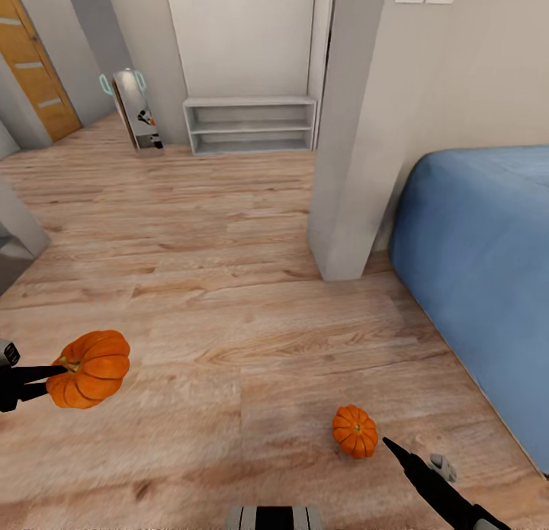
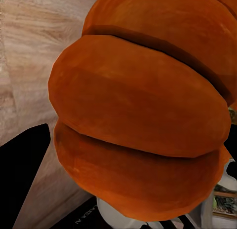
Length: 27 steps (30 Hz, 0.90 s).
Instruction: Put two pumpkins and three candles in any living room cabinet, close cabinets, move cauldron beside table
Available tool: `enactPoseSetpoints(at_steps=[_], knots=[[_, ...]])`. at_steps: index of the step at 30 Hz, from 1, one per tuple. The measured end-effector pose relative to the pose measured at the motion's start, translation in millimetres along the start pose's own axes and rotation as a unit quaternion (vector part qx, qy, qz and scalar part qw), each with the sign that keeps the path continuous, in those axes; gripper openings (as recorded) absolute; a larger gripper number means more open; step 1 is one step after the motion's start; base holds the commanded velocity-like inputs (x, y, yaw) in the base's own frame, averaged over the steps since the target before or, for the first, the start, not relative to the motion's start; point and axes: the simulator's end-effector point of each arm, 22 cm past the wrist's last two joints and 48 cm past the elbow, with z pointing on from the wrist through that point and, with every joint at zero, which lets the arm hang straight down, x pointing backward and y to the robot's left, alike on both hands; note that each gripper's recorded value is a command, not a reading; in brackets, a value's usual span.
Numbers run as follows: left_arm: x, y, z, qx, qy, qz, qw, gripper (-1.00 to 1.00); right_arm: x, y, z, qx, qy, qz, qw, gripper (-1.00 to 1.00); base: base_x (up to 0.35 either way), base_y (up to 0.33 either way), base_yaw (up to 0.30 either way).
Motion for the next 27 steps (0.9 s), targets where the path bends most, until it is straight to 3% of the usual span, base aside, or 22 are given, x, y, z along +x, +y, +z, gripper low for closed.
enactPoseSetpoints(at_steps=[16,19,23,27], knots=[[7,24,14.1,-0.003,0.016,-0.026,0.9995,-1.00,22,-32,1.6,0.034,0.025,0.023,0.9988,1.00,0.000,0.000,0.000],[8,29,16.5,-0.004,0.019,-0.031,0.9993,-1.00,18,-44,-5.5,0.047,0.031,0.058,0.9967,1.00,0.000,0.000,0.000],[9,32,18.1,-0.004,0.020,-0.034,0.9992,-1.00,-21,-61,-21.2,0.058,-0.015,0.132,0.9895,1.00,0.000,0.000,0.000],[9,32,18.5,-0.004,0.020,-0.034,0.9992,-1.00,-45,-74,-32.4,0.073,-0.040,0.163,0.9831,1.00,0.000,0.000,0.000]])
